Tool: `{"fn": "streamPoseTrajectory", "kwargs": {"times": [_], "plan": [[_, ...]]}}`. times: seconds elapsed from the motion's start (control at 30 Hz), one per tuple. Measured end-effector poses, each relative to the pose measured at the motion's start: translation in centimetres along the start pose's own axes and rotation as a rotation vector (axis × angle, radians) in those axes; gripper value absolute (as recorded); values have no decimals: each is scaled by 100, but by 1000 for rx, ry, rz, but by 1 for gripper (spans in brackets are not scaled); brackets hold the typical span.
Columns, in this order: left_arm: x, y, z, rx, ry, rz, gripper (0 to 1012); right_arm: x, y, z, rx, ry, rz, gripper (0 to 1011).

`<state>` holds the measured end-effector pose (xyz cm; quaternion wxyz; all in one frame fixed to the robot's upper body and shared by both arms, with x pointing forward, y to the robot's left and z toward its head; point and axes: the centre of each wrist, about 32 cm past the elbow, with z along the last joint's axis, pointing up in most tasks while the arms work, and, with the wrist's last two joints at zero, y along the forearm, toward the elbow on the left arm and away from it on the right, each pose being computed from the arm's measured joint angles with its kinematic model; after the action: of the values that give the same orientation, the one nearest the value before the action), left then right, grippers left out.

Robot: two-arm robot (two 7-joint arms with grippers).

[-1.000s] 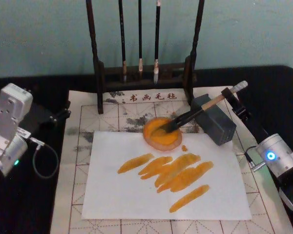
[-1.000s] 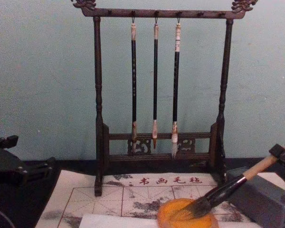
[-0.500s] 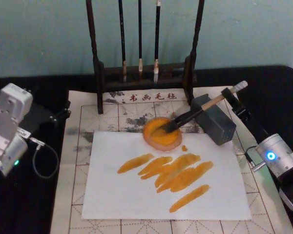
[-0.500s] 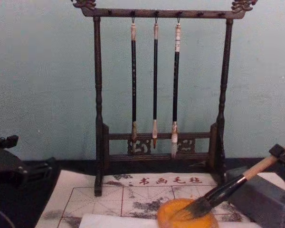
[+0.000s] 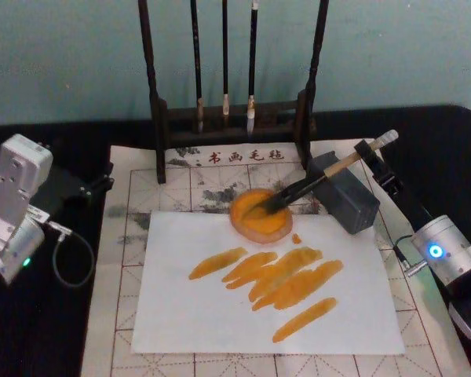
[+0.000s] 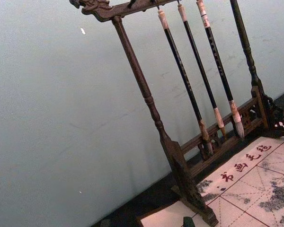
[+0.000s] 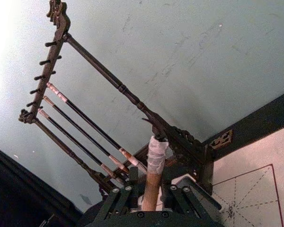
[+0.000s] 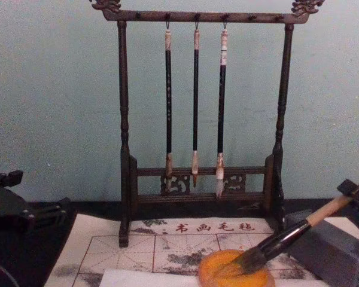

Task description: Pick up the brush from the inkstone, write on the paper, then place the brush back to its original position.

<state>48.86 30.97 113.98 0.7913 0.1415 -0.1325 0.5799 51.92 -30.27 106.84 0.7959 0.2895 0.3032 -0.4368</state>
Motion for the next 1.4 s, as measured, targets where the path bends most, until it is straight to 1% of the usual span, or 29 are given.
{"fn": "streamPoseTrajectory", "kwargs": {"times": [0.07,0.1,0.13,0.17,0.2,0.3,0.37,0.4,0.43,0.47,0.53,0.67,0.73,0.77,0.87,1.4], "plan": [[0,0,0,0,0,0,1001,0,0,0,0,0,0,343],[0,0,0,0,0,0,1001,0,0,0,0,0,0,343],[0,0,0,0,0,0,1001,0,0,0,0,0,0,374],[0,0,0,0,0,0,1001,0,0,-1,0,0,0,442],[0,0,0,0,0,0,1001,0,0,0,0,0,0,442],[0,0,0,0,0,0,1001,0,0,0,0,0,1,562],[0,0,0,0,0,0,1001,0,0,0,0,0,1,603],[0,0,0,0,0,0,1001,0,0,0,0,0,1,660],[0,0,0,0,0,0,1001,0,0,0,0,0,1,660],[0,0,0,0,0,0,1001,0,0,0,0,0,1,739],[0,0,0,0,0,0,1001,0,0,0,0,0,1,758],[0,0,0,0,0,0,1001,0,0,0,0,0,1,887],[0,0,0,0,0,0,1001,0,0,0,0,0,1,918],[0,0,0,0,0,0,1001,0,0,0,0,0,1,967],[0,0,0,0,0,0,1001,0,0,0,0,1,1,1000],[0,0,0,0,0,0,1001,-6,1,12,3,-3,6,1000]]}}
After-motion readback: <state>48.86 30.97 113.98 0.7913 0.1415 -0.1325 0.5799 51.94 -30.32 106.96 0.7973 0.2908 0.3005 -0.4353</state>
